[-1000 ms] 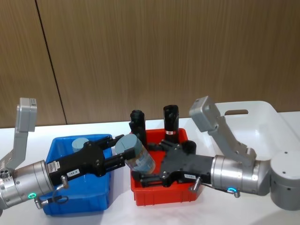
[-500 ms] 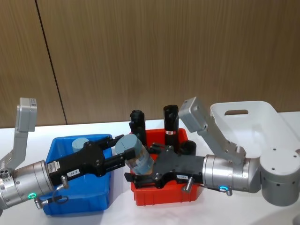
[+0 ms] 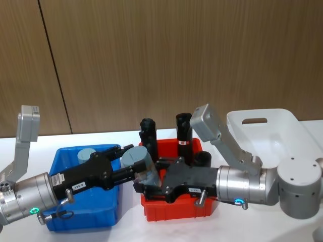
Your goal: Pick the cotton swabs from the blue box and place them into the white box.
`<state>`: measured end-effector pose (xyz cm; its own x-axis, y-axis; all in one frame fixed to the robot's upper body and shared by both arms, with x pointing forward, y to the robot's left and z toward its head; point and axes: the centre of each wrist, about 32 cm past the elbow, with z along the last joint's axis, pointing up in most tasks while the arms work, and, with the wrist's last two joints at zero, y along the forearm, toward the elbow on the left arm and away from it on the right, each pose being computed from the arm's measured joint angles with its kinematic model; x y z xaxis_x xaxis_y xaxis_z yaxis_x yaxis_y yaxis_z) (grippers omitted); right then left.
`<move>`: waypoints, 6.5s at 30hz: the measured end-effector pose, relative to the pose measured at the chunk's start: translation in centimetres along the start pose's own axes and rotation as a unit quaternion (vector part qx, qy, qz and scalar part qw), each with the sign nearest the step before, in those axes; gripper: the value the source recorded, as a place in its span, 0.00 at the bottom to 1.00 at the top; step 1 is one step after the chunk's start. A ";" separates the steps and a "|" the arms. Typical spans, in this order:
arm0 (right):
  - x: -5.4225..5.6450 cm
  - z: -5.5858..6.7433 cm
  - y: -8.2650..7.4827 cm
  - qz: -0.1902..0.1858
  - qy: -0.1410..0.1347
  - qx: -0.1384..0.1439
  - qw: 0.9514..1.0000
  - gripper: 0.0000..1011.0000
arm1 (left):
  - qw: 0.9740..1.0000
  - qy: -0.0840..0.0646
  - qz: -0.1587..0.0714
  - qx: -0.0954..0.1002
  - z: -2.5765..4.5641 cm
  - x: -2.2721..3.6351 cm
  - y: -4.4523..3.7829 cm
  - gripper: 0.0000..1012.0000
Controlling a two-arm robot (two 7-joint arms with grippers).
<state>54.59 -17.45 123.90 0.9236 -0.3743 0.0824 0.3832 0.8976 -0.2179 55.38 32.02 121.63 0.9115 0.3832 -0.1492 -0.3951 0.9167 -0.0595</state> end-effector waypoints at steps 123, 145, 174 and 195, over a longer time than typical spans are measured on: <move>5.2 -8.4 -9.7 -0.418 0.106 -0.036 0.901 0.99 | 0.998 -0.026 0.055 0.020 -0.67 -1.30 -1.46 0.99; -1.9 -7.8 -8.5 -0.411 0.067 0.037 0.909 0.99 | 0.983 -0.084 0.156 0.041 -1.81 -4.01 -4.08 0.99; -7.6 -6.4 -8.4 -0.407 0.051 0.102 0.906 0.99 | 0.942 -0.170 0.288 0.028 -2.95 -8.10 -7.31 0.99; -7.5 -6.4 -8.5 -0.407 0.051 0.102 0.906 0.99 | 0.914 -0.209 0.347 0.004 -3.29 -10.18 -8.68 0.99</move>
<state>44.33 -23.71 118.88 0.3322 -0.9422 0.0433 0.9405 0.3344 0.0606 49.16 19.79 120.42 0.4061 0.8811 0.2423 -0.8955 0.4366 -0.0864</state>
